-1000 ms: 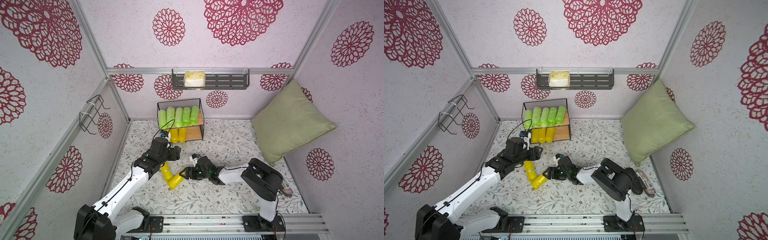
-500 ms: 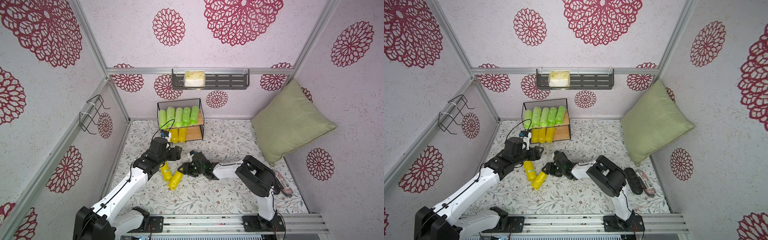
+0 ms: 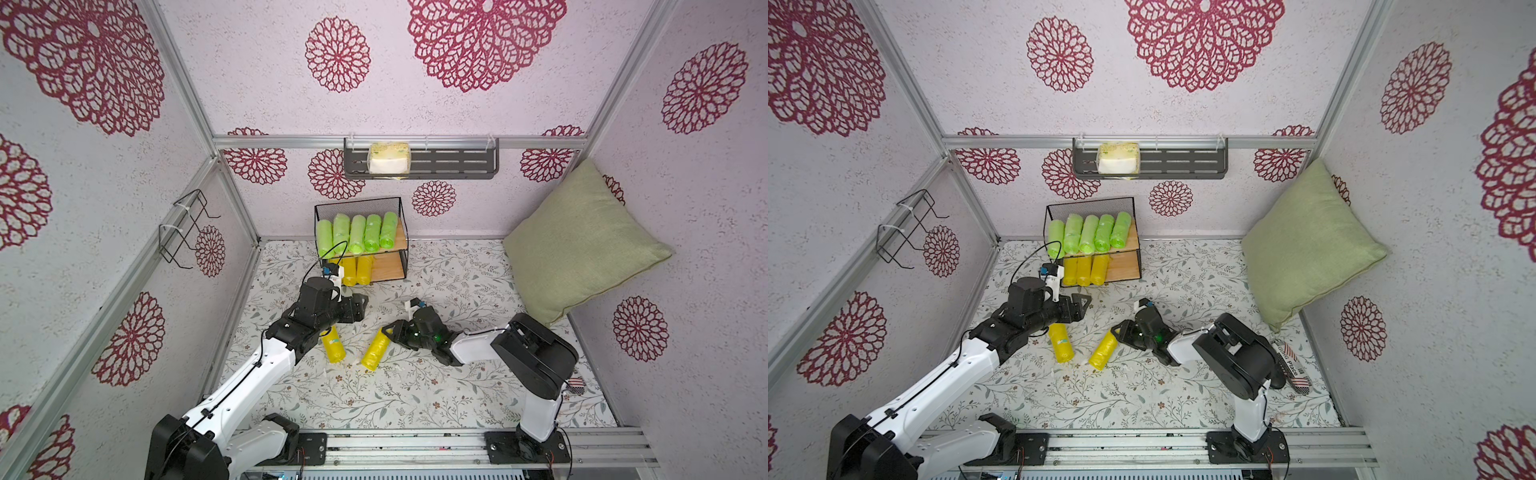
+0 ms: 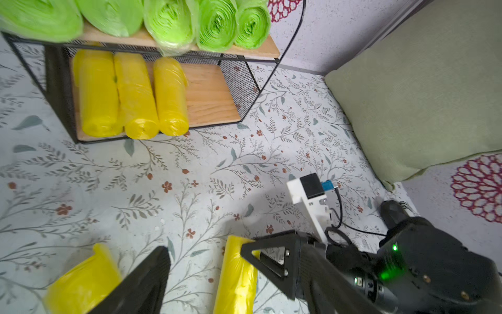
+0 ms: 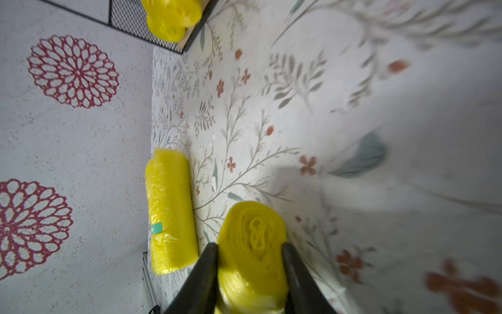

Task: Sort the rolls of trash bags by color and place them on the shelf
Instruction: Pick up the roll of trash bags from the center of the board, then place the roll of trash bags on the shelf.

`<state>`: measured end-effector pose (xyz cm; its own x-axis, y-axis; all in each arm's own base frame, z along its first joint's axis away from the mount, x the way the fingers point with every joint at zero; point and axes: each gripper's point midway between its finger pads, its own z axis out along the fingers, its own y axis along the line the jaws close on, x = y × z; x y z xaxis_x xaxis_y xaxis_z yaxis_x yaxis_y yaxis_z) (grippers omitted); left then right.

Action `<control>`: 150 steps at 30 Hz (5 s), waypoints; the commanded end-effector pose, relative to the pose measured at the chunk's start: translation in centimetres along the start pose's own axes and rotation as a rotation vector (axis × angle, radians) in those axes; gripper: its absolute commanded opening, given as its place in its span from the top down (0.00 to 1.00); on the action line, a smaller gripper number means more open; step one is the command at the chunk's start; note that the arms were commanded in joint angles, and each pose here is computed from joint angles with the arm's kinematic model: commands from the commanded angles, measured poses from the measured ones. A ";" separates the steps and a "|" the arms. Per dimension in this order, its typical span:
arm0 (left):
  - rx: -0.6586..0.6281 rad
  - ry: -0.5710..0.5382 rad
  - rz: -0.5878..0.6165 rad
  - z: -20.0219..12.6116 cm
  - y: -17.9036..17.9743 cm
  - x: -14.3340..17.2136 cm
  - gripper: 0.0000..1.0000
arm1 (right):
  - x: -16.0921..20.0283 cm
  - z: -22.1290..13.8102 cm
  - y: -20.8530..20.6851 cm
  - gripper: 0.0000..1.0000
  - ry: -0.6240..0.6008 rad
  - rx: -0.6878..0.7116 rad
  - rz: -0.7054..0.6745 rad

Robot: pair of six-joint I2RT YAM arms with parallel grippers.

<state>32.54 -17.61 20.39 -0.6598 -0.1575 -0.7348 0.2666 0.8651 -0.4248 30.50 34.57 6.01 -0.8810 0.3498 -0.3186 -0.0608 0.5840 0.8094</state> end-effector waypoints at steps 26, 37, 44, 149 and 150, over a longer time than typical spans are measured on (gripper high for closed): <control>0.571 0.196 -0.035 8.2 -9.3 5.2 0.08 | -12.0 -13.7 6.2 0.73 -0.412 -0.360 -0.027; 0.669 0.190 -0.011 7.3 -11.4 5.2 0.17 | -12.4 -14.5 7.2 0.73 -0.429 -0.414 0.002; 0.657 0.183 0.002 7.5 -11.1 5.3 0.15 | -12.6 -14.5 7.6 0.73 -0.427 -0.446 0.024; -0.619 -0.085 0.251 23.0 5.3 -1.4 0.28 | -11.6 -16.4 -0.5 0.21 -0.550 -0.169 -0.055; -0.614 -0.086 0.248 22.8 5.2 -1.3 0.26 | -11.6 -16.4 -0.6 0.22 -0.549 -0.167 -0.054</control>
<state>50.71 -23.19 4.09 -0.6145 0.1145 -0.7805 -0.0501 0.9817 0.1835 32.93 18.14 16.32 -0.5210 0.6736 -0.5242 -0.1751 0.5167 0.8380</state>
